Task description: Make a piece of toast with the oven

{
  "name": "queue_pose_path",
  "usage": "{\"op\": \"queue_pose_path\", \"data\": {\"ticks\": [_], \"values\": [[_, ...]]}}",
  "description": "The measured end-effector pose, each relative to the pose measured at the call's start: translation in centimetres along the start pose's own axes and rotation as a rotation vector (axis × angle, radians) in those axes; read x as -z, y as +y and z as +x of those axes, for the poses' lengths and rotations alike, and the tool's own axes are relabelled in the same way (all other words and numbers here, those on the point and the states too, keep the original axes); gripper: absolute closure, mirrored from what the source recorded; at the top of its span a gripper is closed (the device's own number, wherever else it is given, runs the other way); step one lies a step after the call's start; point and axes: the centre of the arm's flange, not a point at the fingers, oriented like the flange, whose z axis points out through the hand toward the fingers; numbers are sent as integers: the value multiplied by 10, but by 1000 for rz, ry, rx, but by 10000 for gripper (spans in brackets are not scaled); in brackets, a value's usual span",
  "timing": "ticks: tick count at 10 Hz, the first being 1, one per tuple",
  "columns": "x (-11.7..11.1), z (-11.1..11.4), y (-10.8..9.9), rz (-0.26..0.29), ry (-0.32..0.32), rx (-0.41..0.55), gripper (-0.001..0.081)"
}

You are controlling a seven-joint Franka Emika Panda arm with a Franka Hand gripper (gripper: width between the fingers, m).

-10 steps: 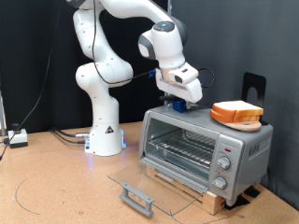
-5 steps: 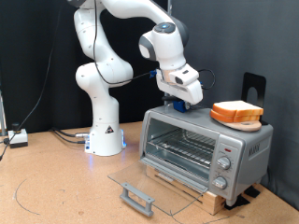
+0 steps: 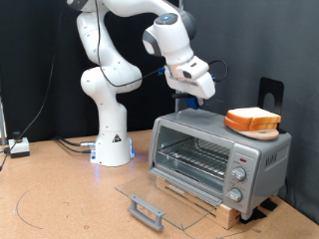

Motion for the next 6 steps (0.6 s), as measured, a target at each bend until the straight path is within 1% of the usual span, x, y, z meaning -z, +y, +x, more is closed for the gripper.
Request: {"op": "queue_pose_path", "data": {"ticks": [1, 2, 3, 4, 6], "values": [[-1, -1, 0, -2, -1, -1, 412], [0, -1, 7, -51, 34, -21, 412], [4, -6, 19, -100, 70, -72, 412], [11, -15, 32, -123, 101, -139, 412], [32, -30, 56, -154, 190, -239, 412]]}}
